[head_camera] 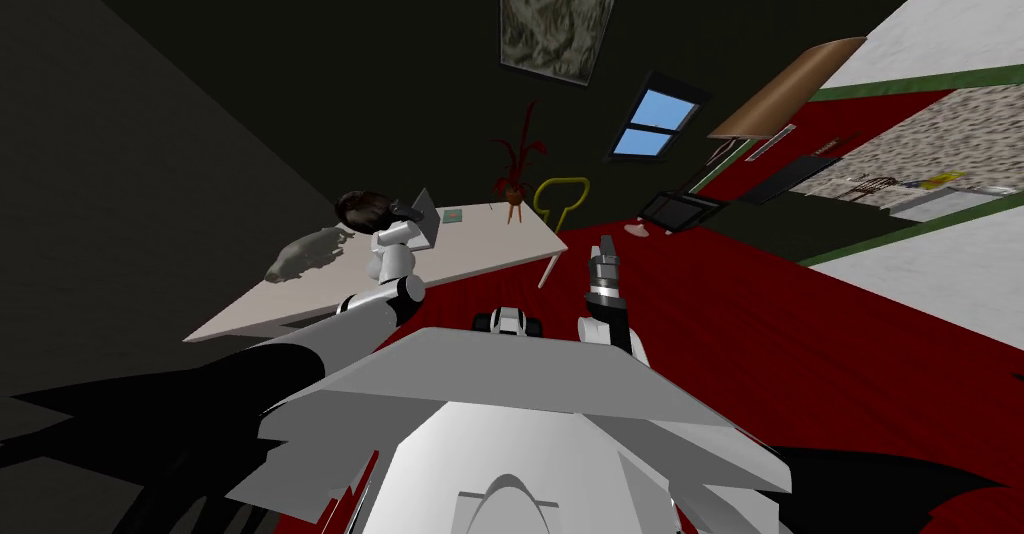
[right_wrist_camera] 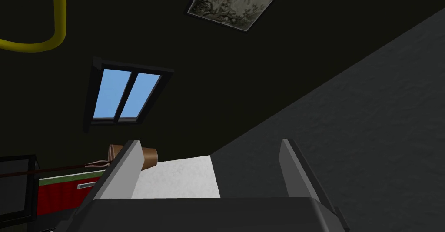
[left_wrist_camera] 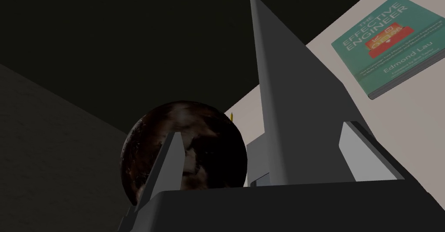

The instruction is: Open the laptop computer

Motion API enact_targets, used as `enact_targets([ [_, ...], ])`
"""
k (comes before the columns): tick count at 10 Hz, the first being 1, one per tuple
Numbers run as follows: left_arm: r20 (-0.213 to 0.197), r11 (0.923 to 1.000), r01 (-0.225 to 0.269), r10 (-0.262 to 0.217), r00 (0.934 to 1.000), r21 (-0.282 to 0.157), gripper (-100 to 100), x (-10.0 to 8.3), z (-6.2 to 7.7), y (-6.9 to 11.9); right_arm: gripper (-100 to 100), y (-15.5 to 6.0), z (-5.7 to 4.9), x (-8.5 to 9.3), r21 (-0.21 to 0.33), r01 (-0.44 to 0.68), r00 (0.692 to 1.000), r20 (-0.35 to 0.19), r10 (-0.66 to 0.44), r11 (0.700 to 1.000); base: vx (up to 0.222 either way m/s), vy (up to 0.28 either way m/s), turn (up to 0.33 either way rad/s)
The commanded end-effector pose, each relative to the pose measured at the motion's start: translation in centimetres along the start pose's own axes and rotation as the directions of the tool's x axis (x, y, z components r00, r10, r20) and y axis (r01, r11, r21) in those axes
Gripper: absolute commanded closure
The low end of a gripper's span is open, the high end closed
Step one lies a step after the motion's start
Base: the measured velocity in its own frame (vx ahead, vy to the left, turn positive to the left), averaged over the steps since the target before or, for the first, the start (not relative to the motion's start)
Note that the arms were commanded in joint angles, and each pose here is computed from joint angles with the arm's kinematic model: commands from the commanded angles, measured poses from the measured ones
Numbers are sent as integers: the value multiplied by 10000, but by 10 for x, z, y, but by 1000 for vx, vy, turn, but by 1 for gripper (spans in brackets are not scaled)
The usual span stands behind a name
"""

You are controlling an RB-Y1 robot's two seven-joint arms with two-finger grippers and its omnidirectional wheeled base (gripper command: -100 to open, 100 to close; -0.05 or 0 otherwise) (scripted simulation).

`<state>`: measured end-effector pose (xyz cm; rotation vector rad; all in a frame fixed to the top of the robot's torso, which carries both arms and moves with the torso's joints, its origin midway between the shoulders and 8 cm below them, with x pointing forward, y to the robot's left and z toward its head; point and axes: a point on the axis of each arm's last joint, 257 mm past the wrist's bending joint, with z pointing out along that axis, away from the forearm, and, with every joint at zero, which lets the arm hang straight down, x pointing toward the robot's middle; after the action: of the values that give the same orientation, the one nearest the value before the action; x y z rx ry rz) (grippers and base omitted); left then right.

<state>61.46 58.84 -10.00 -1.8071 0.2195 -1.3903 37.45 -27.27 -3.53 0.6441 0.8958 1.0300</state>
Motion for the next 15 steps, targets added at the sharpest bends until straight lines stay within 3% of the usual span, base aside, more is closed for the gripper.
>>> enact_targets([
  [1,10,9998,-15,15,10000,-201,100,-1,-7,12,0,0,0,0,1,0,10000,0,0,10000,30,3,123],
  [2,152,9983,-15,24,9999,-578,100,-10,-14,32,0,0,0,0,3,2,10000,0,-2,10000,86,7,119],
  [4,-85,9995,-38,35,10000,-321,100,2,-15,18,0,0,0,0,2,2,10000,0,-2,10000,53,2,44],
  [5,-6,9980,-40,40,10000,-633,100,-3,-23,35,0,0,0,0,1,1,10000,0,-1,10000,45,10,86],
  [7,-184,9990,-58,49,9998,-439,100,6,-24,25,0,0,0,0,2,1,10000,0,-1,10000,35,0,29],
  [8,-152,9975,-61,50,9999,-700,100,3,-33,38,0,0,0,0,1,1,10000,0,-1,10000,47,8,77],
  [9,-284,9984,-74,58,9996,-554,100,10,-34,31,0,0,0,0,2,2,10000,0,-2,10000,50,5,59],
  [10,-208,9962,-69,51,9998,-865,100,4,-42,47,0,0,0,0,2,1,10000,0,-1,10000,59,7,96],
  [11,-388,9977,-88,62,9992,-665,100,13,-44,36,0,0,0,0,3,2,10000,0,-2,10000,54,0,50],
  [12,-338,9955,-83,51,9994,-946,100,9,-53,50,0,0,0,0,2,1,10000,0,-1,10000,68,6,102],
  [13,-493,9970,-100,62,9988,-771,100,17,-54,41,0,0,0,0,3,2,10000,0,-2,10000,52,0,57],
  [14,-405,9940,-87,43,9992,-1095,100,11,-63,57,0,0,0,0,1,1,10000,0,-1,10000,53,3,79],
  [15,-600,9961,-111,59,9982,-872,100,21,-65,46,0,0,0,0,2,1,10000,0,-1,10000,50,-1,53],
])
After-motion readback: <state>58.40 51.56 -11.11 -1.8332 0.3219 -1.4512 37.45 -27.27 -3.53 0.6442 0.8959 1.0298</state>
